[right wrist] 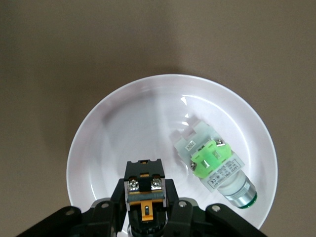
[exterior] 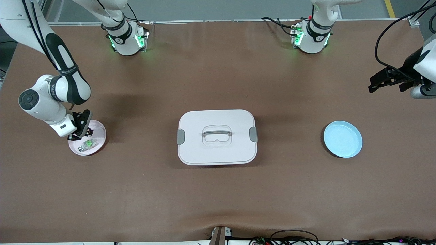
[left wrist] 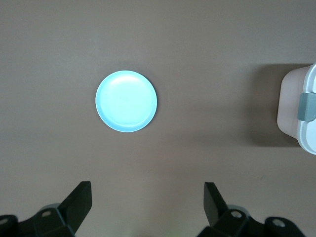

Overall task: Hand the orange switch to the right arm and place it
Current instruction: 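Lower the switch onto the white plate with the right gripper, then open the right gripper and lift it off the plate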

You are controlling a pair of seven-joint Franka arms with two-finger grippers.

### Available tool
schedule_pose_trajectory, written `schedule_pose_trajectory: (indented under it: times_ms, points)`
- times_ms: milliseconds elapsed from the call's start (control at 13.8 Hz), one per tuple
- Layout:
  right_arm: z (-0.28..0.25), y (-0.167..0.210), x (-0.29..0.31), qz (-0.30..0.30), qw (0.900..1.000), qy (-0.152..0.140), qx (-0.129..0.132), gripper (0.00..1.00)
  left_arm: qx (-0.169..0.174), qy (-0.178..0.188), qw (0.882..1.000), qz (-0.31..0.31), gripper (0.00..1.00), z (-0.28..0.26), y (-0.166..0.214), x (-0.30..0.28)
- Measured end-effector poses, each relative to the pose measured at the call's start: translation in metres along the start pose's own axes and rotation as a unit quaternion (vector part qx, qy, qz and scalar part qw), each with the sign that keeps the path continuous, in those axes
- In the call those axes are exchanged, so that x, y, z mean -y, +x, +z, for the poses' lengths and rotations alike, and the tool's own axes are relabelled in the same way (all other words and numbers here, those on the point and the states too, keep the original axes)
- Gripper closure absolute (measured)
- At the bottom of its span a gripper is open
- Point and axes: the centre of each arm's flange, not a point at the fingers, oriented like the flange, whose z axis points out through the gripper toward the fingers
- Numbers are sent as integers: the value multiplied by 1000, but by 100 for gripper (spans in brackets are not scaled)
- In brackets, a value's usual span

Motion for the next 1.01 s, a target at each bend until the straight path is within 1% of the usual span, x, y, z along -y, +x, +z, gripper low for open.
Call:
schedule_pose_trajectory:
  times_ms: [362,434,579,651,723,868,1013]
  points:
    - [1,-7,1,7,1000,1,0,65,0,0,1000,0,0,0,0,0]
    - [1,-8,1,8,1000,1,0,60,0,0,1000,0,0,0,0,0]
    - [1,-8,1,8,1000,1,0,39,1,0,1000,0,0,1,0,0]
    - [1,-8,1,9,1000,1,0,30,1,0,1000,0,0,1,0,0]
    - [1,-8,1,10,1000,2,0,19,1,0,1000,0,0,1,0,0]
    - [0,-8,0,12,1000,1,0,0,0,0,1000,-1,0,0,0,0]
    - [-7,-8,-4,12,1000,2,0,0,0,0,1000,-1,0,0,0,0]
